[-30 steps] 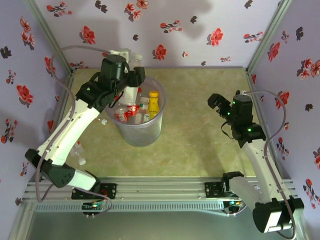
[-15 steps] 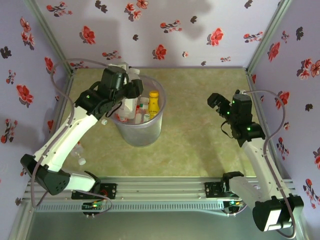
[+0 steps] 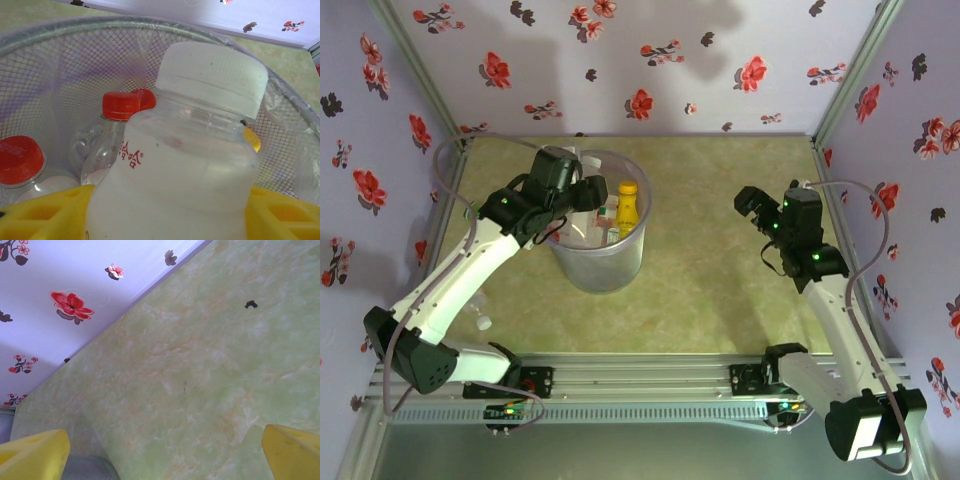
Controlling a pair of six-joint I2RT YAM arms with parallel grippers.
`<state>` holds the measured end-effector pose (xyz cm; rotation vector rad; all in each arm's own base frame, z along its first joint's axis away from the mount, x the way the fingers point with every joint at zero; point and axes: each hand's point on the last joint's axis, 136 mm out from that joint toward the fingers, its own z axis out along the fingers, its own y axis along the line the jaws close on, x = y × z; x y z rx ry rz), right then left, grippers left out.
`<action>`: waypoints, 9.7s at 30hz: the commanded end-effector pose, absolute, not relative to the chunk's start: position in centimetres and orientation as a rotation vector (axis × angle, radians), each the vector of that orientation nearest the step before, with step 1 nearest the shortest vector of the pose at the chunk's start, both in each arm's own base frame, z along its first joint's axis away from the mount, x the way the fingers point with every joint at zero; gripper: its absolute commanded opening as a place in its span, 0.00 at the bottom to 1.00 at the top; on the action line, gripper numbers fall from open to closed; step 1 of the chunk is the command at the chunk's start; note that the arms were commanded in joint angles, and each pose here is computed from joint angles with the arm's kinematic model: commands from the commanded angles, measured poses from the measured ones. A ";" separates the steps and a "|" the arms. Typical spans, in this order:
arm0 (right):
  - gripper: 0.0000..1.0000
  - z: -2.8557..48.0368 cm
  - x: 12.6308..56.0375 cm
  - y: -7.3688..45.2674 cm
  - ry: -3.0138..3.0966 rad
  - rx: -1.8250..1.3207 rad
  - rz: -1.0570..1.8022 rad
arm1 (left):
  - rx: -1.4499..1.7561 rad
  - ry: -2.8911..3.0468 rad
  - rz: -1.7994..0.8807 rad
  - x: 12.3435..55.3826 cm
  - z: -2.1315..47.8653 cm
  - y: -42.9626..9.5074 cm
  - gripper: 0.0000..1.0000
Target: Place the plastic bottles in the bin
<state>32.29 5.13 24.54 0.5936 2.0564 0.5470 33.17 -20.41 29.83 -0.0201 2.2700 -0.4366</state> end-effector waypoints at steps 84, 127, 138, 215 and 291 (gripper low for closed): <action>0.99 21.4 31.6 5.4 2.126 0.567 0.593 | -1.243 2.335 0.017 44.8 6.2 10.5 0.91; 0.99 21.2 32.3 5.4 2.137 0.579 0.612 | -0.747 1.927 -0.149 42.0 34.1 3.6 0.34; 0.99 21.6 32.3 5.6 2.127 0.586 0.635 | -0.296 1.668 -0.381 36.3 49.1 -7.7 0.19; 0.99 20.6 32.7 5.8 2.139 0.610 0.652 | 0.522 2.401 -0.452 31.4 31.6 -25.3 0.57; 0.99 19.3 33.2 6.2 2.153 0.621 0.686 | 0.312 2.387 -0.790 31.1 28.8 -25.7 0.31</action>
